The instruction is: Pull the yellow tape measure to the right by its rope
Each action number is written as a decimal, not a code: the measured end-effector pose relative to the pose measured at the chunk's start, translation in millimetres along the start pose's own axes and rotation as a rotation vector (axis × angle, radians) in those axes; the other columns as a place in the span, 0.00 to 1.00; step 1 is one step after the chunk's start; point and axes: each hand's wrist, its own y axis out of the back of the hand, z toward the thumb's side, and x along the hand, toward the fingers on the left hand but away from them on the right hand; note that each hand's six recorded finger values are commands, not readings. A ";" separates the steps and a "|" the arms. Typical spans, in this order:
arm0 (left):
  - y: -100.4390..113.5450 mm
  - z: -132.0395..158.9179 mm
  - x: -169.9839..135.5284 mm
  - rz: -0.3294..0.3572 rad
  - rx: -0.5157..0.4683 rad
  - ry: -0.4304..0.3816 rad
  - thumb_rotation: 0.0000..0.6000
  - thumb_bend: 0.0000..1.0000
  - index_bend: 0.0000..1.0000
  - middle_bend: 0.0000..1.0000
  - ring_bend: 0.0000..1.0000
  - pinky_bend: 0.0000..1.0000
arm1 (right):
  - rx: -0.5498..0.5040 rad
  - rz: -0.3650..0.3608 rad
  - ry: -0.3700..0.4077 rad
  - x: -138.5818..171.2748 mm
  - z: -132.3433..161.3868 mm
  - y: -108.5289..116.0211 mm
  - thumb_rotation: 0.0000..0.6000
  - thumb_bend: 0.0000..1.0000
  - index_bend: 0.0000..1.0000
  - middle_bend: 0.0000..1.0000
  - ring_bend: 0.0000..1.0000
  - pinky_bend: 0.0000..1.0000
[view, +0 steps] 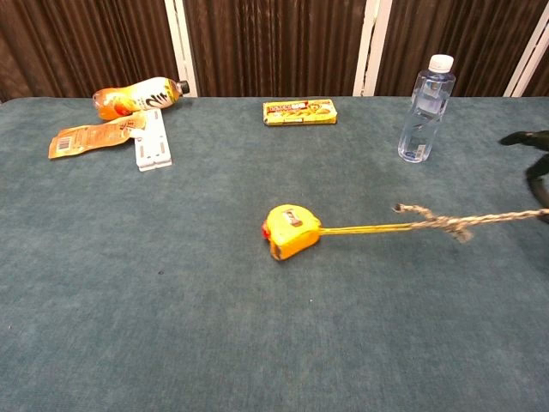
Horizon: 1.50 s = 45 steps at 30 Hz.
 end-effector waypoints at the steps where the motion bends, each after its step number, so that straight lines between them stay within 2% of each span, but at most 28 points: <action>1: -0.7 0.2 0.3 -0.002 0.003 0.000 1.00 0.46 0.00 0.00 0.00 0.12 | -0.003 -0.003 -0.018 2.9 -7.7 0.3 1.00 0.67 0.78 0.11 0.09 0.00; 12: -5.3 2.7 1.6 -0.015 0.017 -0.006 1.00 0.46 0.00 0.00 0.00 0.12 | -0.050 -0.055 -0.248 35.4 -100.3 13.5 1.00 0.67 0.78 0.11 0.09 0.00; 21: -5.5 4.4 1.7 -0.015 0.018 -0.008 1.00 0.46 0.00 0.00 0.00 0.12 | -0.050 -0.074 -0.384 60.2 -149.7 15.7 1.00 0.67 0.78 0.11 0.09 0.00; 26: -6.6 2.6 2.2 -0.016 0.014 -0.002 1.00 0.46 0.00 0.00 0.00 0.12 | -0.060 -0.104 -0.448 64.4 -165.6 20.3 1.00 0.67 0.78 0.11 0.09 0.00; 29: -7.4 3.1 3.4 -0.017 0.013 -0.004 1.00 0.46 0.00 0.00 0.00 0.12 | -0.060 -0.111 -0.437 59.4 -161.6 22.3 1.00 0.67 0.78 0.11 0.09 0.00; 34: -7.1 4.7 2.4 -0.019 0.013 -0.009 1.00 0.46 0.00 0.00 0.00 0.12 | -0.059 -0.131 -0.364 40.6 -137.6 28.0 1.00 0.67 0.78 0.11 0.09 0.00; 37: -6.2 4.8 1.5 -0.017 0.012 -0.010 1.00 0.46 0.00 0.00 0.00 0.12 | -0.061 -0.137 -0.347 36.0 -131.0 29.6 1.00 0.67 0.75 0.11 0.09 0.00; 39: -5.4 3.9 1.4 -0.016 0.012 -0.009 1.00 0.46 0.00 0.00 0.00 0.12 | -0.065 -0.148 -0.298 27.1 -114.8 32.5 1.00 0.58 0.65 0.11 0.09 0.00; 43: -5.2 2.4 2.0 -0.016 0.009 -0.006 1.00 0.46 0.00 0.00 0.00 0.12 | -0.097 -0.161 -0.138 8.2 -59.3 38.9 1.00 0.29 0.36 0.08 0.05 0.00; 45: -4.8 2.9 1.7 -0.016 0.009 -0.008 1.00 0.46 0.00 0.00 0.00 0.12 | -0.112 -0.159 -0.075 4.0 -32.8 41.3 1.00 0.18 0.22 0.06 0.03 0.00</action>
